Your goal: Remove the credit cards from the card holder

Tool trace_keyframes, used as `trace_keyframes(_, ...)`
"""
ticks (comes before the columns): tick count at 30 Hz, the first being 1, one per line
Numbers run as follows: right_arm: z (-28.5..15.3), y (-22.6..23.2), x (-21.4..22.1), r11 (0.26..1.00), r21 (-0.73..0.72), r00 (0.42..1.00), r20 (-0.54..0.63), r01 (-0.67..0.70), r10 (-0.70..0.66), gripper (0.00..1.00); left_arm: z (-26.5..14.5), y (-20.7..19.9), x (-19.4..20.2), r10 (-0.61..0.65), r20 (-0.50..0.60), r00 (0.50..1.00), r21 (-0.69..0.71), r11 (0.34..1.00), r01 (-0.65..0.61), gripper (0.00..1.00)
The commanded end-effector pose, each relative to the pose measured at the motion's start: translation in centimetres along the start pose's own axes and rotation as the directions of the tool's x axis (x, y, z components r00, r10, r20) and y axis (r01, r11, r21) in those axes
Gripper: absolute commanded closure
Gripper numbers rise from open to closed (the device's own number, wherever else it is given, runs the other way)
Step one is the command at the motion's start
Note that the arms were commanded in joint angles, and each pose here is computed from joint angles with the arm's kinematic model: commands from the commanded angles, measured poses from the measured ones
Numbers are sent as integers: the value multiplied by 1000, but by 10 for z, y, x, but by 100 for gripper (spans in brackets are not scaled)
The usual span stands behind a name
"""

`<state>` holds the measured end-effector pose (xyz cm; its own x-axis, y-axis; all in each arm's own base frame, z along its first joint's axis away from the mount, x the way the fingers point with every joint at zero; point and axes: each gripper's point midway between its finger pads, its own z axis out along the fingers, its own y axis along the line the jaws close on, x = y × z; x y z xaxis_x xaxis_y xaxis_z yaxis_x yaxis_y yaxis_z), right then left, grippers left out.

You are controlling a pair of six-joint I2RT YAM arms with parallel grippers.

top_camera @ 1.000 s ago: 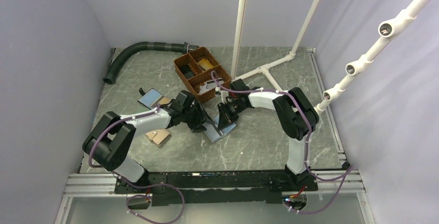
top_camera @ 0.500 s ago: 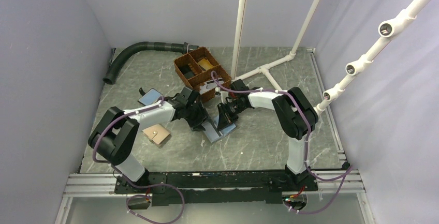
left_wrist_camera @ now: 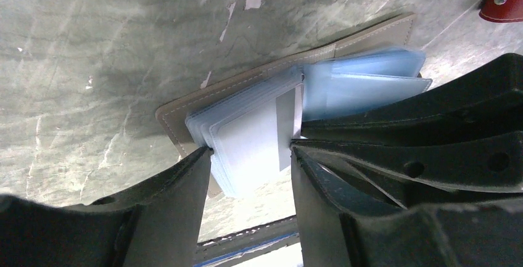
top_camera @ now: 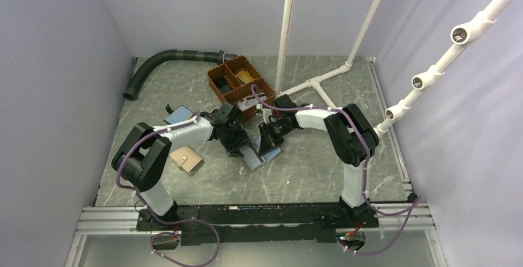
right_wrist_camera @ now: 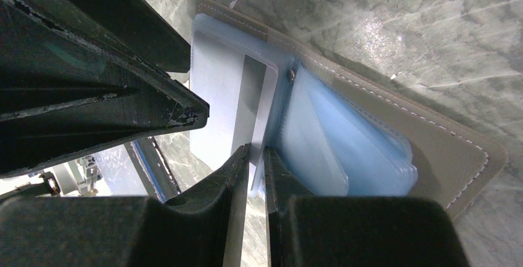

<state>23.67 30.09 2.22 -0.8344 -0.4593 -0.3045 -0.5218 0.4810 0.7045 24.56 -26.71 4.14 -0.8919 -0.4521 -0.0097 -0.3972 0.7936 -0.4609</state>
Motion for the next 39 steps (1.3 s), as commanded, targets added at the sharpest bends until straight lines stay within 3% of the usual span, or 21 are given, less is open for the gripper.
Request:
trace_keyframes(1, 6, 1, -1, 1000, 2, 1000, -11, 14, -14, 83, 1, -13, 0, 41, 2, 999, 31, 999, -42, 45)
trace_keyframes(13, 5, 32, 2, 987, -159, 1000, -13, 23, -25, 72, -24, -30, -8, 76, 109, 991, 163, 982, -94, 48)
trace_keyframes(28, -1, 45, -1, 979, -196, 999, 3, 49, -50, 69, -42, -42, -3, 82, 152, 985, 313, 941, -127, 47)
trace_keyframes(33, -14, 55, -6, 969, -227, 995, 34, 99, -93, 60, -45, -54, 0, 93, 153, 984, 395, 907, -147, 49)
trace_keyframes(39, -30, 63, -7, 959, -241, 988, 74, 149, -135, 42, -44, -58, 3, 100, 138, 985, 420, 895, -150, 50)
